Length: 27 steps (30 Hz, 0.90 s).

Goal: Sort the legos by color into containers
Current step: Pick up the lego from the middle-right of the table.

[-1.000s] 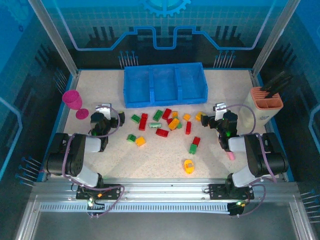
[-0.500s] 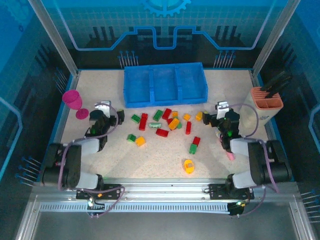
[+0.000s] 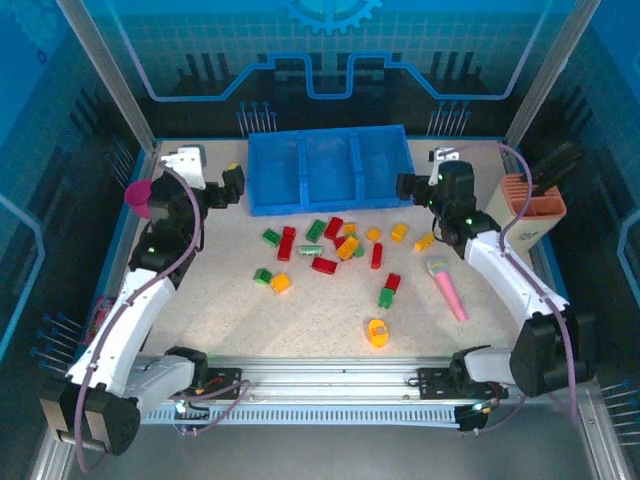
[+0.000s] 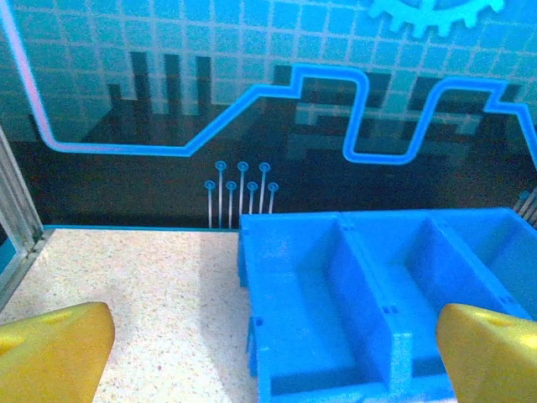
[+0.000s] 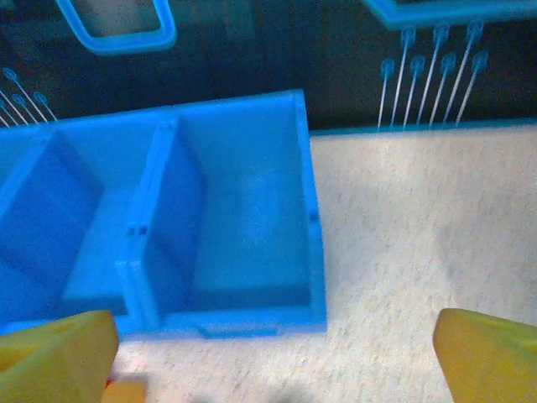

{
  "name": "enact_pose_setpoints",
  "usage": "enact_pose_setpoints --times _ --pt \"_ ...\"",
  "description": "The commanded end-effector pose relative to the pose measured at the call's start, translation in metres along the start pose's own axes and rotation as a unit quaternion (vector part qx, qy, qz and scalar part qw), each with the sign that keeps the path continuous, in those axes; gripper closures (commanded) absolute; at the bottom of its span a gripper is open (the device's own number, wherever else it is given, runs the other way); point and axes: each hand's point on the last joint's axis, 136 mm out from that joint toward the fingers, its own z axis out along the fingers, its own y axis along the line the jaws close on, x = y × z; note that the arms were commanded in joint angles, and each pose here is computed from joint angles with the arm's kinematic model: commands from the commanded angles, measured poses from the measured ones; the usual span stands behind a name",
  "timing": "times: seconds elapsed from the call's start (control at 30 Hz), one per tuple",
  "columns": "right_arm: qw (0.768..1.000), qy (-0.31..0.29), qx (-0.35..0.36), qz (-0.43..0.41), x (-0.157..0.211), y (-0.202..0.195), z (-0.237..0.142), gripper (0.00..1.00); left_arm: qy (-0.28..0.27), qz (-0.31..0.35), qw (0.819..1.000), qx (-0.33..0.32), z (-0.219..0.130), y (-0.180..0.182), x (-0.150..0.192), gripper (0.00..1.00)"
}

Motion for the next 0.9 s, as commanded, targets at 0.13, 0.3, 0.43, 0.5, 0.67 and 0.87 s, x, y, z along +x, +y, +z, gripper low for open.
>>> enact_pose_setpoints --times 0.13,0.3,0.43,0.5,0.67,0.87 --pt "0.961 0.238 0.079 0.12 0.09 -0.016 -0.003 0.1 0.102 0.077 0.991 0.04 -0.013 -0.026 -0.006 0.01" --pt "0.937 0.29 0.083 0.176 0.121 -0.029 0.011 0.17 0.127 0.115 0.983 0.071 -0.017 -0.042 -0.006 0.01" --pt "0.927 0.3 0.082 0.21 0.138 -0.045 0.028 0.24 0.143 0.128 0.978 0.088 -0.015 -0.053 0.006 0.01" --pt "0.924 0.306 0.089 0.213 0.145 -0.051 0.035 0.24 0.149 0.134 0.975 0.097 -0.012 -0.059 0.014 0.01" --pt "0.909 0.337 0.105 0.224 0.168 -0.065 0.053 0.3 0.169 0.163 0.966 0.108 -0.008 -0.075 0.029 0.01" --pt "0.894 0.363 0.128 0.229 0.19 -0.077 0.06 0.37 0.174 0.185 0.961 0.107 -0.009 -0.081 0.034 0.01"
